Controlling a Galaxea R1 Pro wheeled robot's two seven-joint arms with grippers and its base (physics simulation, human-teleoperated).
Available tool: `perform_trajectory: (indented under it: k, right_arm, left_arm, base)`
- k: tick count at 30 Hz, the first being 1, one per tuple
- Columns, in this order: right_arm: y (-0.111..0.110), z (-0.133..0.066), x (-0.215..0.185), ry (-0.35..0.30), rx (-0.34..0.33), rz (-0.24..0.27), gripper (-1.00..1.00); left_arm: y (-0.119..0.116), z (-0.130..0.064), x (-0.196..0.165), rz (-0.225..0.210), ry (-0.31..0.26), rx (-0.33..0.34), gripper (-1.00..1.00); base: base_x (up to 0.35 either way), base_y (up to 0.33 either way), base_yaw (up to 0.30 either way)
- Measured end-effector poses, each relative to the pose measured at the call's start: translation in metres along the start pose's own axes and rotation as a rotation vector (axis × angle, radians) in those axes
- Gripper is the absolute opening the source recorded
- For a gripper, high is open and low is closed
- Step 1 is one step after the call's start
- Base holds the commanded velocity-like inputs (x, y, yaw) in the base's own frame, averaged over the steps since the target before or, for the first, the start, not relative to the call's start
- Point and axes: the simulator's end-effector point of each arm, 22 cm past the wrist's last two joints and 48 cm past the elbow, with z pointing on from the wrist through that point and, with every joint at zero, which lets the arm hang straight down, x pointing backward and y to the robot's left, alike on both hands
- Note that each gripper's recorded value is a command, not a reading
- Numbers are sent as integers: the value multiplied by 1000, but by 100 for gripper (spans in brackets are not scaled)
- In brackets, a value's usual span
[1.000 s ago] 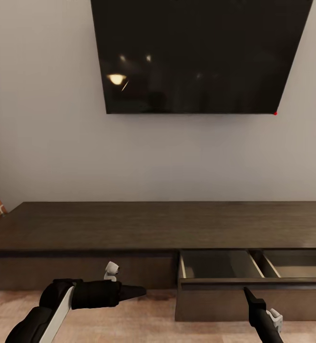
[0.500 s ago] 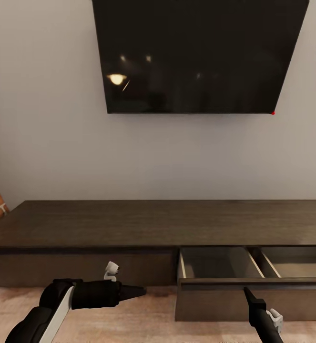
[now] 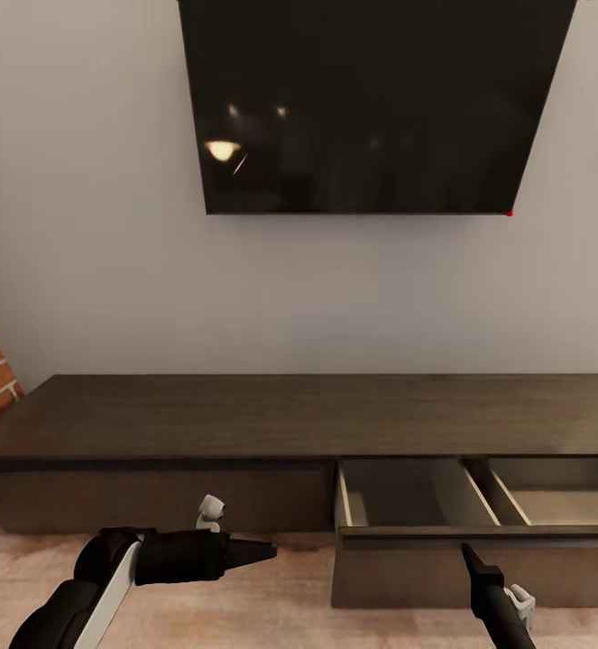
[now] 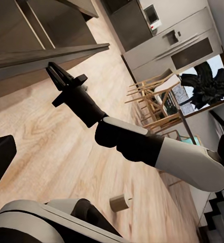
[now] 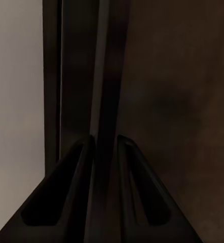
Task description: Place each of the two pumpkins and all three candles from the living room inside a cabinet in the living room (use any cabinet), then make sure every cabinet is closed, and position the cauldron so it is next to a table in the living room.
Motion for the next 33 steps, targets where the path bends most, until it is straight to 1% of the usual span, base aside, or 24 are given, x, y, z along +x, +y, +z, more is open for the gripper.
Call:
perform_trajectory:
  k: [11,33]
  right_arm:
    - [0,0,0,-1,1,1,-100]
    - [0,1,0,0,3,1,-100]
  left_arm:
    - [0,0,0,0,0,0,100]
    - [0,0,0,1,0,0,100]
  base:
    - [-75,0,0]
    - [-25,0,0]
